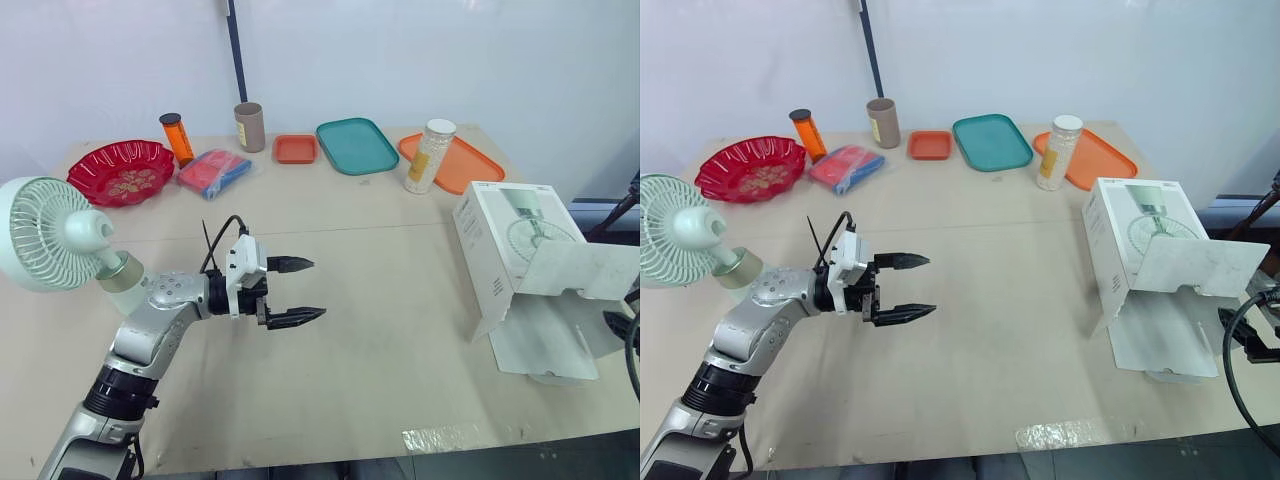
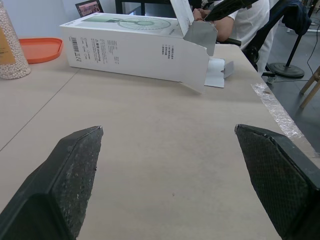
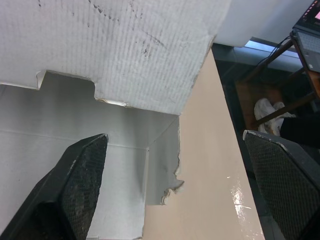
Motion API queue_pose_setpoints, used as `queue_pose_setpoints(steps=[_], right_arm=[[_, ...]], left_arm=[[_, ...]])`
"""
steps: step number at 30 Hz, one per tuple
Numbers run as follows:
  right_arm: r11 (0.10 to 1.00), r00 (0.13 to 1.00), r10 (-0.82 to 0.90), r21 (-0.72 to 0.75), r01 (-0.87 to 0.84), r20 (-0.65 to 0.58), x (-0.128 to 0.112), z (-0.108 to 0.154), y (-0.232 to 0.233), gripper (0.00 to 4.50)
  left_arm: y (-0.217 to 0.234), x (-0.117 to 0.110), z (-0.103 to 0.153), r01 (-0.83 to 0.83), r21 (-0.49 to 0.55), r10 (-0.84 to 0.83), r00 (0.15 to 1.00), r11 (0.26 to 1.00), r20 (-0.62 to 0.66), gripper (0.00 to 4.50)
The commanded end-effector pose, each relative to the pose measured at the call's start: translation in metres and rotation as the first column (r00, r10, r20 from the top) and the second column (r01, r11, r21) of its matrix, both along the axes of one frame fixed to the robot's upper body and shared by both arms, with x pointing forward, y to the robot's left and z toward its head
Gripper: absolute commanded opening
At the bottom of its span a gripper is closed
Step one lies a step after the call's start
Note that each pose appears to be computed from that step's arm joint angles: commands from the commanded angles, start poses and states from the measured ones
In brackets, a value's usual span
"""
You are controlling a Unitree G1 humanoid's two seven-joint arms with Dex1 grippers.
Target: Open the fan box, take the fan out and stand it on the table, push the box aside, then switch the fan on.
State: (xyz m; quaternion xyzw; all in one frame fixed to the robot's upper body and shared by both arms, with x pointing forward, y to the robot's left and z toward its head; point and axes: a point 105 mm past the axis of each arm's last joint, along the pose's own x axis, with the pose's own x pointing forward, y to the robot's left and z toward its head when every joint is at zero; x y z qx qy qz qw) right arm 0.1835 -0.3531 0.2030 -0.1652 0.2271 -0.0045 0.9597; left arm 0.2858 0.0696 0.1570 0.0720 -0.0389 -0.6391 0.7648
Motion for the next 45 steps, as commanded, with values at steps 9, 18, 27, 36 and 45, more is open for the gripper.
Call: queue_pose_setpoints(steps=[9,18,27,36,45], right_arm=[[0.558,0.555,0.828,-0.029,-0.829,0.082,0.006,0.039,0.182,4.46],[0.441,0.426,0.885,-0.049,-0.896,0.188,0.057,0.025,0.219,4.46],[0.266,0.254,0.946,-0.031,-0.964,0.201,0.070,0.014,0.249,4.46],[0.193,0.185,0.963,-0.020,-0.981,0.194,0.083,0.000,0.268,4.46],[0.125,0.130,0.959,0.034,-0.992,0.250,0.081,-0.001,0.292,4.46]], left_arm=[[0.025,-0.007,0.001,-0.102,0.038,0.098,0.990,0.994,0.104,4.50],[0.065,-0.036,-0.008,-0.381,0.033,0.377,0.922,0.924,0.092,4.50],[0.088,-0.059,-0.008,-0.623,-0.009,0.621,0.779,0.782,0.085,4.50],[0.127,-0.092,-0.009,-0.863,-0.059,0.865,0.500,0.501,0.032,4.50],[0.159,-0.129,-0.032,-0.975,-0.005,0.975,0.223,0.223,-0.023,4.50]])
